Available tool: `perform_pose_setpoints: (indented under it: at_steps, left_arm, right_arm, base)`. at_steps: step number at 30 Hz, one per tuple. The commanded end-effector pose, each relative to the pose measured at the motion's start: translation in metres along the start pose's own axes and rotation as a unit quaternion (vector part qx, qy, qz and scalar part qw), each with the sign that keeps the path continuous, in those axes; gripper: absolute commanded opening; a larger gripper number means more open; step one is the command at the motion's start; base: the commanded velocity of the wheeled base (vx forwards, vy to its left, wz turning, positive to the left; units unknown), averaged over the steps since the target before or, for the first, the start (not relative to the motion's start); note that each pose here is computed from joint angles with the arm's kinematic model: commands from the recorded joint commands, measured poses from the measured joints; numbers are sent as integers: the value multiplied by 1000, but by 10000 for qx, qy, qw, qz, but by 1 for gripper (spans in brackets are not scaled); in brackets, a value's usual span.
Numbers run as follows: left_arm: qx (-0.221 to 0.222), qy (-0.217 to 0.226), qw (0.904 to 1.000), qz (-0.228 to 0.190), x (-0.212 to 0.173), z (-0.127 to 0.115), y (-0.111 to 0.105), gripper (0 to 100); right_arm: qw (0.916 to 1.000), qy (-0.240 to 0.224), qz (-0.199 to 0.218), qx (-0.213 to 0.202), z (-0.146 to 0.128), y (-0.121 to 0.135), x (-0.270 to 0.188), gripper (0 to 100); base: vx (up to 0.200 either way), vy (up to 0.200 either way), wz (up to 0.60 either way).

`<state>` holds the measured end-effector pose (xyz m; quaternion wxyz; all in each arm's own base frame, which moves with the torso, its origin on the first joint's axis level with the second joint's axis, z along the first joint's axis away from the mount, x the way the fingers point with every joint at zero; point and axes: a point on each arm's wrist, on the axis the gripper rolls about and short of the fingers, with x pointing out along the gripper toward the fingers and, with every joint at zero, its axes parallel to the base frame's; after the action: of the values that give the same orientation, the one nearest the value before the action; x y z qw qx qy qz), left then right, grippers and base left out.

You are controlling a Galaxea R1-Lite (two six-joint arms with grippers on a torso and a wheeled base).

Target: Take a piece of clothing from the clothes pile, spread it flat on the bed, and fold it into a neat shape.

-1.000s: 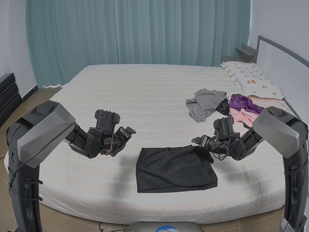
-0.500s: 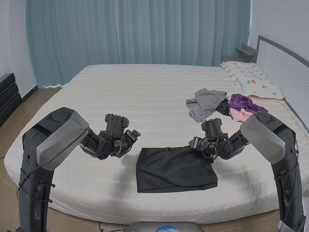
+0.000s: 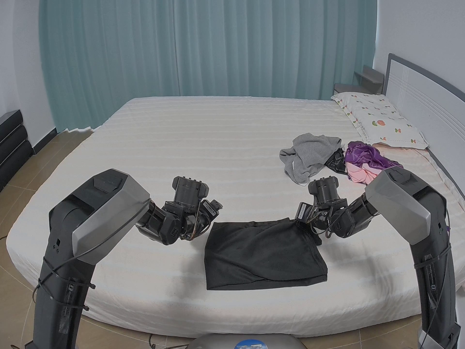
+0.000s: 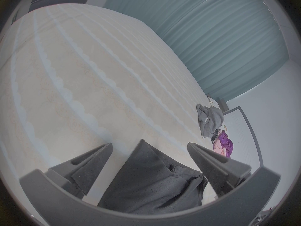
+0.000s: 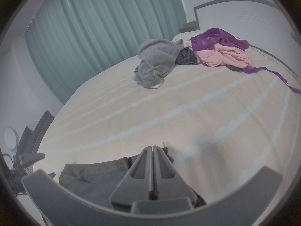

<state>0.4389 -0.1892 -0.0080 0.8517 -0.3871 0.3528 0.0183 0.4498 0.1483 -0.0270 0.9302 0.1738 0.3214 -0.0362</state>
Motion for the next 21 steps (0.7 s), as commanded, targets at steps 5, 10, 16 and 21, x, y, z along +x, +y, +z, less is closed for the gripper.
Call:
perform_pose_setpoints:
  at_steps: [5,10,16,21]
  left_arm:
    - [270,-212,9994,67,21,-5,1,100]
    - [293,-269,9992,-32,34,-5,-3,100]
    - [423,-66,9989,178,40,-10,-7,100]
    - [605,35,9978,255,49,-19,-7,0]
  right_arm:
    - [9993,-71,-69,372,11,-9,-7,0]
    - [9988,22,-69,493,10,-13,-11,0]
    - [9988,83,-10,488,6,-11,-11,100]
    - [9978,105,-3,652,5,-9,-11,100]
  base:
    - [0,0,0]
    - [0,0,0]
    - [0,0,0]
    - [0,0,0]
